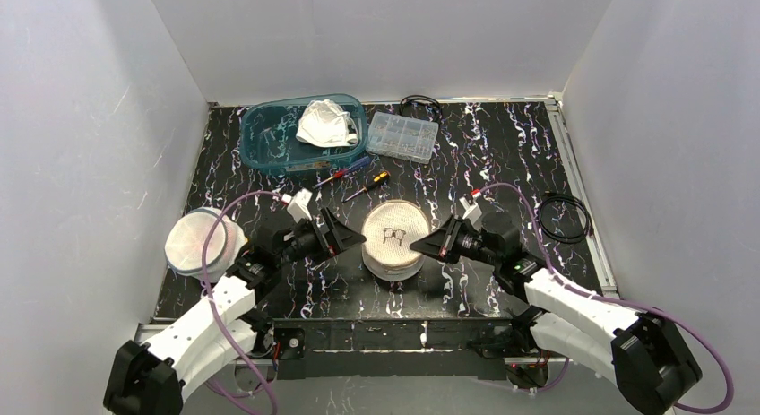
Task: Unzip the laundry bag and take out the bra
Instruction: Place the laundry bag at the center of the board.
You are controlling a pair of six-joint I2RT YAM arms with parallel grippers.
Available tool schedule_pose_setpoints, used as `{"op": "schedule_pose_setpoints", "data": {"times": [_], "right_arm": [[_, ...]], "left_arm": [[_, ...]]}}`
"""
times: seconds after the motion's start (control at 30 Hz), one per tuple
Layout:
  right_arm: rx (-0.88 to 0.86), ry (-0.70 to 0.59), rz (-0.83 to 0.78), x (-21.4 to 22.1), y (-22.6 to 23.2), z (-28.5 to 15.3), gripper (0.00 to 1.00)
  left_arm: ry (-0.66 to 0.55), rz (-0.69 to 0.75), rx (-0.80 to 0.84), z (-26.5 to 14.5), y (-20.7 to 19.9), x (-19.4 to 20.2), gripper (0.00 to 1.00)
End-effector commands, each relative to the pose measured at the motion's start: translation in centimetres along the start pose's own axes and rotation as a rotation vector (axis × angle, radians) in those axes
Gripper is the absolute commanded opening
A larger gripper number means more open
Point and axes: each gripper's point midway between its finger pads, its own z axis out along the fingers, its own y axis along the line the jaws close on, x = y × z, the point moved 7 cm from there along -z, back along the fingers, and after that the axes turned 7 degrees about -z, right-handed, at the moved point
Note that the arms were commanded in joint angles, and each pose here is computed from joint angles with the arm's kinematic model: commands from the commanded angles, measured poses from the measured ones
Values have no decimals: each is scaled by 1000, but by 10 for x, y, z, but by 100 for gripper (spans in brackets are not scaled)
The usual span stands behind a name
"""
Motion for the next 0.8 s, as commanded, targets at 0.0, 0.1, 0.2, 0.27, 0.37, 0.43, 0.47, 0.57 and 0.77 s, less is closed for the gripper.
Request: {"op": "schedule_pose_setpoints", "data": {"times": [0.0, 0.1, 0.2, 0.27, 0.37, 0.43, 0.47, 0.57, 0.77], "right_arm": [[-43, -51, 19, -3, 6, -1, 1], [-41, -46, 25, -1, 3, -1, 1], [-50, -26, 29, 1, 2, 0, 1], [-61, -17, 40, 2, 3, 1, 1], [-67, -16, 48, 2, 3, 1, 1], [-70, -15, 45, 2, 4, 1, 1], [-69, -16, 47, 2, 4, 1, 1], [-69, -12, 49, 3, 3, 1, 1], [-68, -10, 50, 3, 2, 2, 1]], "left_arm": [[39, -46, 49, 11, -1, 6, 94], [44, -39, 65, 18, 0, 5, 93], [41, -30, 77, 26, 0, 3, 93], [49, -27, 88, 31, 0, 2, 92], [81, -36, 83, 41, 3, 3, 89], [98, -39, 78, 46, 5, 4, 87], [104, -40, 75, 48, 6, 5, 85], [115, -39, 77, 53, 7, 6, 81], [139, -29, 80, 60, 7, 9, 62]]}}
